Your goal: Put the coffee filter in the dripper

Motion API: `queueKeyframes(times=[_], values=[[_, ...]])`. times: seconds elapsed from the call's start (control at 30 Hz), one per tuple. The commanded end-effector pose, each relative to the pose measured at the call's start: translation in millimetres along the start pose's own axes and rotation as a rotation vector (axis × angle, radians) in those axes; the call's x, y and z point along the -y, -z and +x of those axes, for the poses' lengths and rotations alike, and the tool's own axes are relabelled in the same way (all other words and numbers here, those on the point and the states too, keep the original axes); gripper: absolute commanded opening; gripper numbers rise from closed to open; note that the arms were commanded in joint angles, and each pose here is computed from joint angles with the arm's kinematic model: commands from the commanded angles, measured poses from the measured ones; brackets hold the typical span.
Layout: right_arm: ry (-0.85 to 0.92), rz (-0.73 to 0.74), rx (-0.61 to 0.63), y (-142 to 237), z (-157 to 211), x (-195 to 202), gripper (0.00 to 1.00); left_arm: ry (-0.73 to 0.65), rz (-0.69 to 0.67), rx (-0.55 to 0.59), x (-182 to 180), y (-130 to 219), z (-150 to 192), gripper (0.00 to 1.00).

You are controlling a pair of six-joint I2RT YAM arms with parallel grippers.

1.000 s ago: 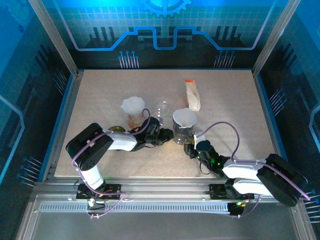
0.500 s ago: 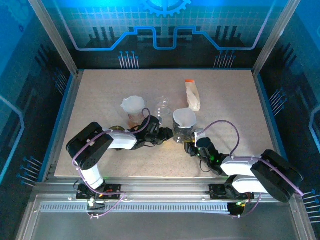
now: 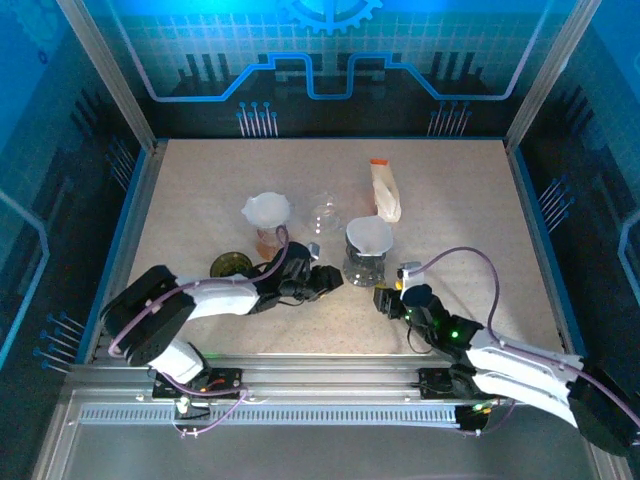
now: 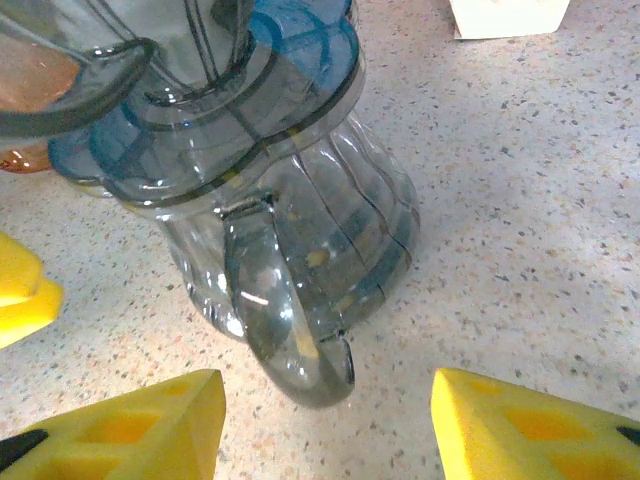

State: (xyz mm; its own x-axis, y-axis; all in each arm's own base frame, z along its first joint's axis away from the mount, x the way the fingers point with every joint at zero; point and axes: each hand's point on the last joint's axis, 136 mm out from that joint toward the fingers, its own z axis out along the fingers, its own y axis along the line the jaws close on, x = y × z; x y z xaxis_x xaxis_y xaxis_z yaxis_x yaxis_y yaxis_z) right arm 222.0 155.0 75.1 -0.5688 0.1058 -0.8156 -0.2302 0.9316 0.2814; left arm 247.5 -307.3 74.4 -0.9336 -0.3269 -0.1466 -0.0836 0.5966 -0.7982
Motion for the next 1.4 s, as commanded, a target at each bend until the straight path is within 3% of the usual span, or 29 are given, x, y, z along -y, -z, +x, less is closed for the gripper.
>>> queueKeyframes(times=[0.0,0.23,0.5,0.63,1.0,1.13,1.37], values=[[-0.035,0.078,-0.055,10.4,17.6,18.4,0.59,0.004,-0.012,0.013,-0.1,18.3,10.6,0.42],[-0.050,0.044,-0.046,29.6,9.5,13.6,0.62,-0.070,-0.001,0.083,15.5,66.9,20.3,0.47],[-0.036,0.012,0.005,52.0,-18.5,6.7,0.64,-0.170,-0.045,0.234,10.9,133.6,12.8,0.68],[-0.007,-0.016,0.073,66.3,-48.5,-3.1,0.64,-0.191,-0.044,0.267,5.5,148.2,12.5,0.82],[0.138,-0.103,0.164,100.4,-131.3,-48.8,0.67,-0.219,-0.047,0.305,1.4,161.5,10.0,0.99],[0.203,-0.118,0.116,93.6,-161.1,-73.6,0.68,-0.227,-0.044,0.312,1.1,163.5,9.7,0.99],[0.220,-0.173,-0.138,39.4,-201.9,-104.7,0.68,-0.227,-0.043,0.327,-1.9,172.8,10.6,0.99]])
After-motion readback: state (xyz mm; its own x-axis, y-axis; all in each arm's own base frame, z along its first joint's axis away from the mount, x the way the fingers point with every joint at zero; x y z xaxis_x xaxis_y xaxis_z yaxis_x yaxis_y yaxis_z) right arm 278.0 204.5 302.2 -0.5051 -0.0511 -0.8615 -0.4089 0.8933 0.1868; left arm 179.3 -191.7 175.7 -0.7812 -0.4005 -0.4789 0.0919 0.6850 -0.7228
